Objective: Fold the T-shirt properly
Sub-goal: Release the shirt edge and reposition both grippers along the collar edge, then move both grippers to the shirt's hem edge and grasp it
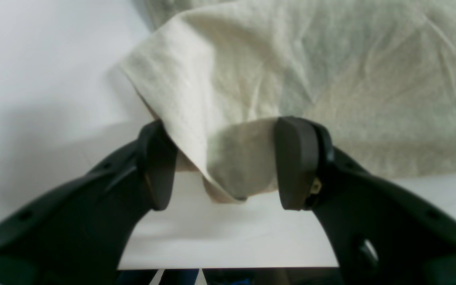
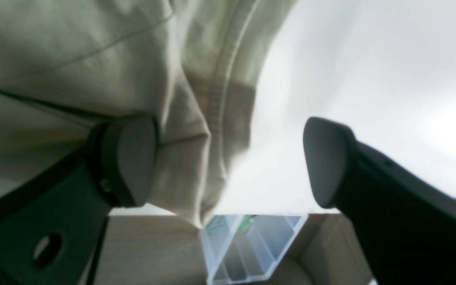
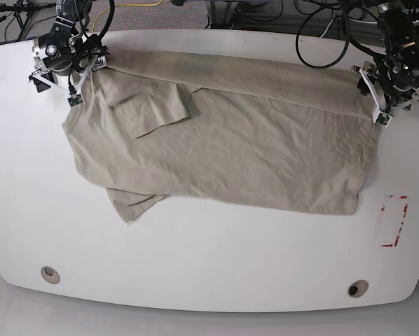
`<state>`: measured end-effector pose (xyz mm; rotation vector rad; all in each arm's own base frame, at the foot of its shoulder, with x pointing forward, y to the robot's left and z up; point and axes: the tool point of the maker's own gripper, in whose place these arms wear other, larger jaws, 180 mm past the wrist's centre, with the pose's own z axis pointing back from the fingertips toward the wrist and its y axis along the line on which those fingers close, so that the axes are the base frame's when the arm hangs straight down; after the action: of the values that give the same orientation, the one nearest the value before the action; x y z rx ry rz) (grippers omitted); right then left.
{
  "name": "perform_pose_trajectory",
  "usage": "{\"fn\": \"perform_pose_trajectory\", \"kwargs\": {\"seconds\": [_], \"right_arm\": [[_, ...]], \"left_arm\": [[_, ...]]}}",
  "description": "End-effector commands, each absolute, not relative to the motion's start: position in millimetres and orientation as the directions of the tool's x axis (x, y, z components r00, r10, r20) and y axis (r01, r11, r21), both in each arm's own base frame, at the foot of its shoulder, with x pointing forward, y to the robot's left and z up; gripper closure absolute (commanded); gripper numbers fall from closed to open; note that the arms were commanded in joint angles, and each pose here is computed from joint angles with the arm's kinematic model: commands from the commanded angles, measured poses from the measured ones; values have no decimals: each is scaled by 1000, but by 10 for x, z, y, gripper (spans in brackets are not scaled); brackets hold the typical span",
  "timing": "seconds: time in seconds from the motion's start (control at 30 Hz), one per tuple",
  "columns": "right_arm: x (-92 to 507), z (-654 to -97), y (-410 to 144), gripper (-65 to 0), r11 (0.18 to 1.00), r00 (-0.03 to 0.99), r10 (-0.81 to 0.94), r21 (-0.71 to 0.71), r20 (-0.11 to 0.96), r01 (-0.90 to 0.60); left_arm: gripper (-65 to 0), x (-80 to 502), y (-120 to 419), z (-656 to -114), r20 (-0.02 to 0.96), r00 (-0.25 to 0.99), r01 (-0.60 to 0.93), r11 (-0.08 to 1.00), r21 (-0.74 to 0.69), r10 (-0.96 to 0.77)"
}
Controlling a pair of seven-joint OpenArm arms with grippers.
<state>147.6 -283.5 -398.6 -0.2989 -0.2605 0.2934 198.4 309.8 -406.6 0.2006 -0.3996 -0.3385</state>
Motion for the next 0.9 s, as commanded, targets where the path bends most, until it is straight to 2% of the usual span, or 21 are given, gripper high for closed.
{"fn": "perform_pose_trajectory", "kwargs": {"seconds": [0.0,0.4,0.67,0.87], "right_arm": [[1463,-3863,-3049,-545,886,921,343,-387,182,-254],[1539,-3688,-3347,-545,837,908,392,-466,147,-286],[1976,-3481,-3327,-544,838,882,396,-494,257,-232],[2434,-3344,-3147,-542,876,845,358,-457,397,-156]], "left_arm": [[-349,1906,3193,-4035,315,872,288,913,289,-375],[-349,1656,3180,-4072,267,880,315,904,289,-392],[-349,1439,3144,-4004,217,882,345,887,305,-418],[-350,1389,3258,-3843,209,889,320,879,352,-407]]}}
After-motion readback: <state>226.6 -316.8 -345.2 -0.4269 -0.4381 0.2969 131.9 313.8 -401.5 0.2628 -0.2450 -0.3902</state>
